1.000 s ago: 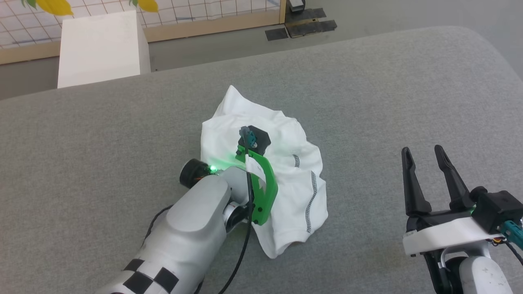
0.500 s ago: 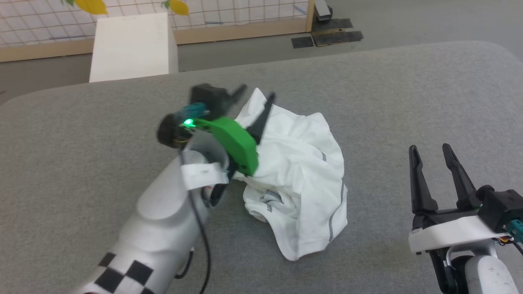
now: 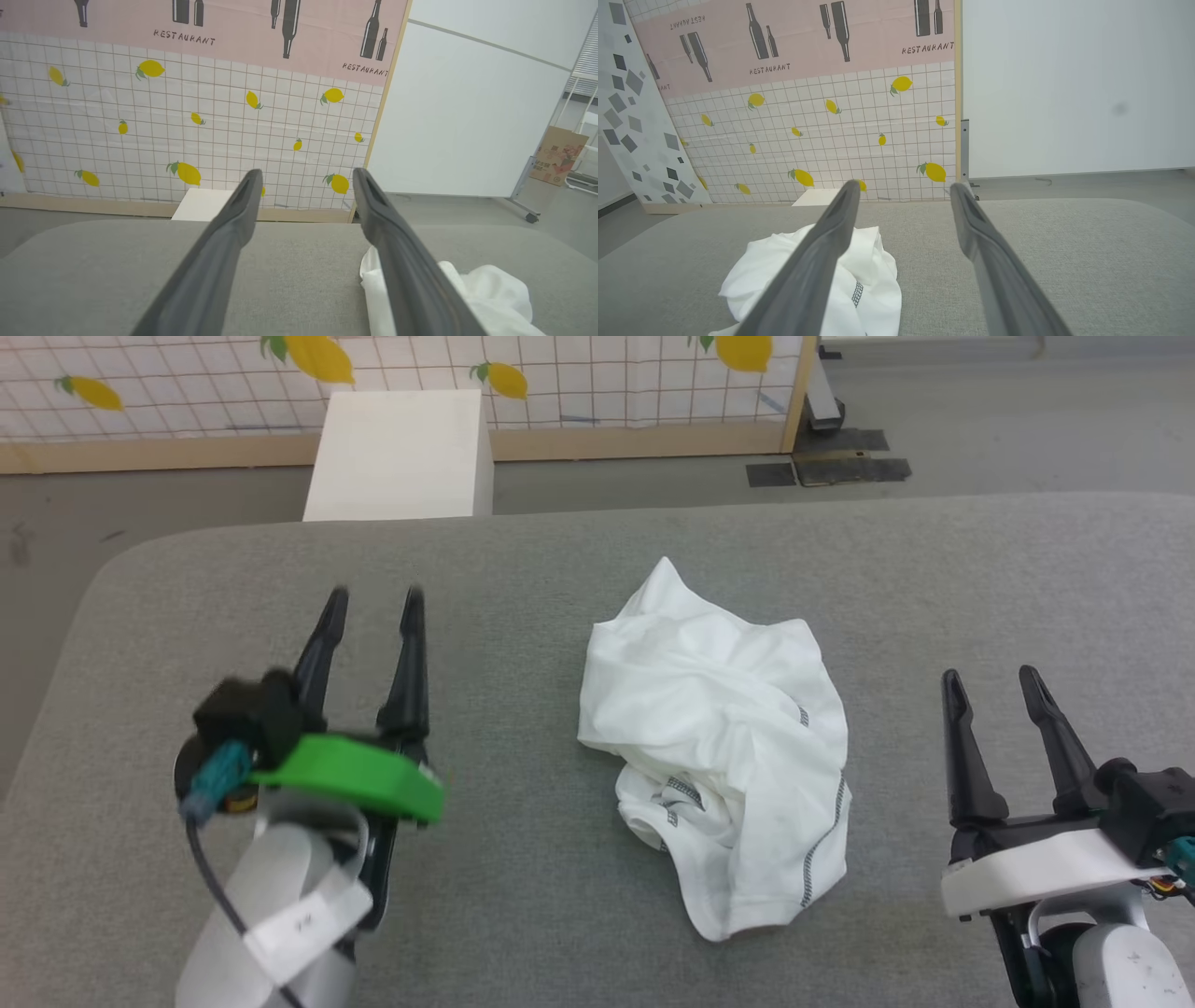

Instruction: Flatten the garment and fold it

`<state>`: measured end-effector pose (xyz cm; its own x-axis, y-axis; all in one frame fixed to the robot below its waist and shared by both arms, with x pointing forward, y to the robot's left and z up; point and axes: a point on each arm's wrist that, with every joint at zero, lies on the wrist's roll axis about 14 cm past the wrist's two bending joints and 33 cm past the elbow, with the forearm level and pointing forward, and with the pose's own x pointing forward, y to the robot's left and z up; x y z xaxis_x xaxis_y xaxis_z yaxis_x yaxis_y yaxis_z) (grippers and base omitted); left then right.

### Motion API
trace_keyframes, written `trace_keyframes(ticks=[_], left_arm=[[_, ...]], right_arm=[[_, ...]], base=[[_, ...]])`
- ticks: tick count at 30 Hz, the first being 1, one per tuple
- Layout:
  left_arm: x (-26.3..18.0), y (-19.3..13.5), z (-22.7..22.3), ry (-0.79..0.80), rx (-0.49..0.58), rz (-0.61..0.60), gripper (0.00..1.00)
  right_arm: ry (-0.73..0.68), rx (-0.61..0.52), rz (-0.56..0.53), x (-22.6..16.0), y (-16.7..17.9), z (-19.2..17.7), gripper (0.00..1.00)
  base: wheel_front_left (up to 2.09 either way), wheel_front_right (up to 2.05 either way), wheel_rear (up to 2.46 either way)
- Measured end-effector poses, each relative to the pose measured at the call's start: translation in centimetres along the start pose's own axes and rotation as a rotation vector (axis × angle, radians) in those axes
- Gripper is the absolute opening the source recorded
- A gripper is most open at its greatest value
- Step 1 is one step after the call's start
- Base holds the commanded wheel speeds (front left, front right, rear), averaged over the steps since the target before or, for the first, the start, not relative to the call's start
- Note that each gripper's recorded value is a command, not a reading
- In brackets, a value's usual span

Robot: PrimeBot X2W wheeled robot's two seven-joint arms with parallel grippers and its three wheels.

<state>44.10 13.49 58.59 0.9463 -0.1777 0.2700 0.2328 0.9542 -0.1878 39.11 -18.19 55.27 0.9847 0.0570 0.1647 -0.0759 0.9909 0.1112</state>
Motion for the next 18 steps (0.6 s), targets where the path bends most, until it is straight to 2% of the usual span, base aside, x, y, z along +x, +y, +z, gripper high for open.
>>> trace_keyframes(ticks=[11,15,18], left_arm=[[-5.8,2.6,-1.6,0.048,0.027,0.113,1.00],[-6.7,3.1,-1.8,0.052,0.021,0.139,1.00],[-6.9,3.4,-1.9,0.053,0.015,0.153,1.00]], right_arm=[[0.124,-0.003,0.073,-0.4,2.5,-2.4,1.00],[0.268,-0.021,0.158,-0.6,5.3,-5.0,1.00],[0.436,-0.026,0.228,-1.5,7.6,-8.1,1.00]], base=[[0.00,0.00,0.00],[0.00,0.00,0.00],[0.00,0.00,0.00]])
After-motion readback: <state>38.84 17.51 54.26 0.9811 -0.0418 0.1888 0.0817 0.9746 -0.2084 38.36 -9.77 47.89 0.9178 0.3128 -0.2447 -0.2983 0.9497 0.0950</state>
